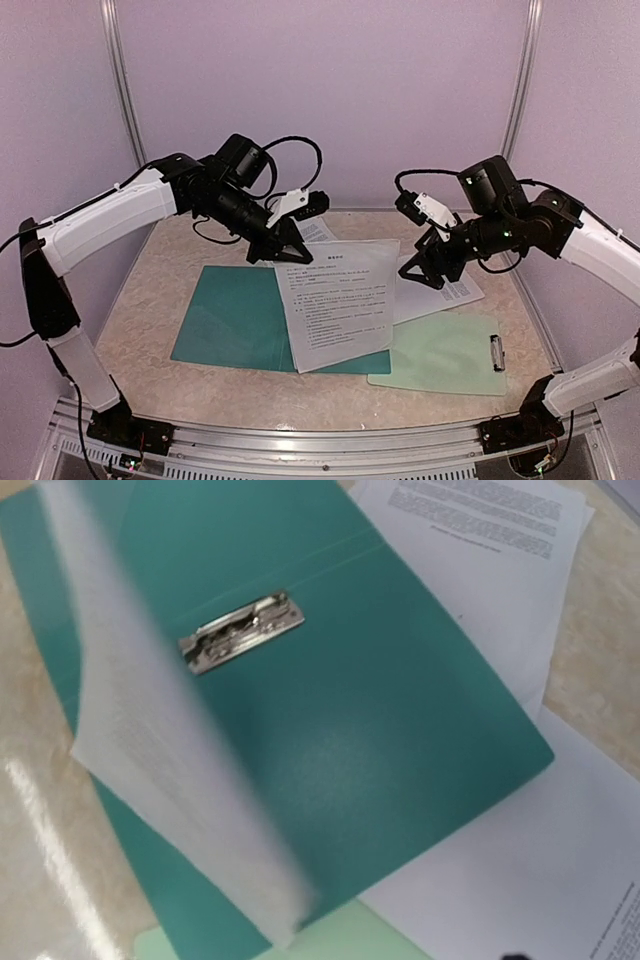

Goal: Put the files into the folder
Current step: Pass from the right arm to the left

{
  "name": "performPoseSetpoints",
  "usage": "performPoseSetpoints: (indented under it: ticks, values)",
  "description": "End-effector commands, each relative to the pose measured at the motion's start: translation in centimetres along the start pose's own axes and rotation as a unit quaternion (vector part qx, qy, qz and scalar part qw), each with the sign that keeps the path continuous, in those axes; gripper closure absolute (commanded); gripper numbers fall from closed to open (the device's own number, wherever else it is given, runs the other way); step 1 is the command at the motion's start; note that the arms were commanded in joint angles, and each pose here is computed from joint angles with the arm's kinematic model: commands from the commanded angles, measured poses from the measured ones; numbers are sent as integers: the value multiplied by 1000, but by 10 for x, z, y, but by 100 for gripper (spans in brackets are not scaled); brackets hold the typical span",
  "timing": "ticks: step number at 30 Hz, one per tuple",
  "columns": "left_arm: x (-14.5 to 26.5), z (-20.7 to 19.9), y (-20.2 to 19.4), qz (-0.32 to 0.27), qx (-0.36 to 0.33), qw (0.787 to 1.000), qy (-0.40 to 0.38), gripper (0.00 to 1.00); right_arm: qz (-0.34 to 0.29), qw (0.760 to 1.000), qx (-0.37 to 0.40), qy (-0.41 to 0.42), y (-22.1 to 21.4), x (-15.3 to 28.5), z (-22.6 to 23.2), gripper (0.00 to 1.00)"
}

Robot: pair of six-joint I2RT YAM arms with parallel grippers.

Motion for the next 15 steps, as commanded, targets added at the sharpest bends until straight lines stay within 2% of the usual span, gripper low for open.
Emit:
performPoseSetpoints:
  ticks: [1,9,15]
  values:
    - [18,-7,-5,-9,0,1000,10,100,-77,997,12,18,5,0,-1,25]
    - [42,-19,-5,-48,5,999,13,100,-151,986,0,69,4,-22,18,25]
    - [38,-18,-9,-41,7,999,17,100,-169,982,2,83,-11,-47,28,26]
Point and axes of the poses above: each gripper's point midway between its finger pads, its own x axis back along the fingers, its own z axis along the line the jaws close on, y = z × x, the point moved 3 cm from there along x, back along the fingers, and after that the axes turned 15 degrees about x, right-handed, at the moved point
